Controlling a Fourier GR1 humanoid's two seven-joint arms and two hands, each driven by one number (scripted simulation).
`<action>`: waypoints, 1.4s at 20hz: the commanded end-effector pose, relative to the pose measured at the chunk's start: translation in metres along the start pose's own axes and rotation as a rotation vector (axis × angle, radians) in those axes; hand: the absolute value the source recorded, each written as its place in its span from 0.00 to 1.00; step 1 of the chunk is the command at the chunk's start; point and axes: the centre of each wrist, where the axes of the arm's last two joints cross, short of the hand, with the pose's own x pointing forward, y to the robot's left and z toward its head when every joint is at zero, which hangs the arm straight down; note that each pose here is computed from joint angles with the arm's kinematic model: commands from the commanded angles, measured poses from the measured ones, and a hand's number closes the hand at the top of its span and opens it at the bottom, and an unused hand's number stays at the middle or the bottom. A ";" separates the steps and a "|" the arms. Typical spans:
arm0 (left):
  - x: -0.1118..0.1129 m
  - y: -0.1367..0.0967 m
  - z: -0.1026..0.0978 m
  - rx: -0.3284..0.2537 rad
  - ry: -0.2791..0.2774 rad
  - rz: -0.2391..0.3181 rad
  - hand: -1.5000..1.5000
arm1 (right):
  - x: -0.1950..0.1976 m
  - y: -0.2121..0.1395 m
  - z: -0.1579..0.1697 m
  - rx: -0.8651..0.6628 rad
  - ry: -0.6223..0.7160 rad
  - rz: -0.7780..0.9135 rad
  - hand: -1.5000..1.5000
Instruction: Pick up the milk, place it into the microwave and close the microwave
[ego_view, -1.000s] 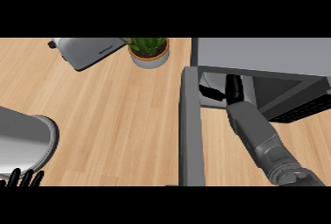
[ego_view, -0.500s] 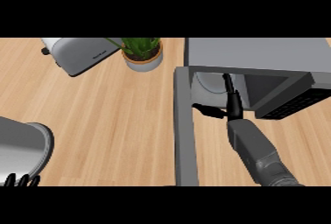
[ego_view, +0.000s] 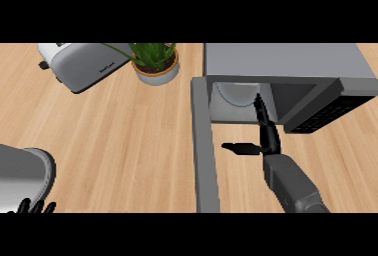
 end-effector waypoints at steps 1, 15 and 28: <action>-0.010 -0.002 0.009 -0.027 0.018 0.000 0.00 | -0.011 -0.004 0.024 0.062 -0.011 -0.083 0.00; -0.044 -0.030 -0.035 -0.247 0.137 -0.009 0.00 | -0.019 -0.094 0.096 -0.021 -0.027 -0.020 1.00; -0.085 -0.074 -0.092 -0.432 0.157 -0.116 1.00 | 0.008 -0.196 0.142 -0.173 0.008 -0.062 0.00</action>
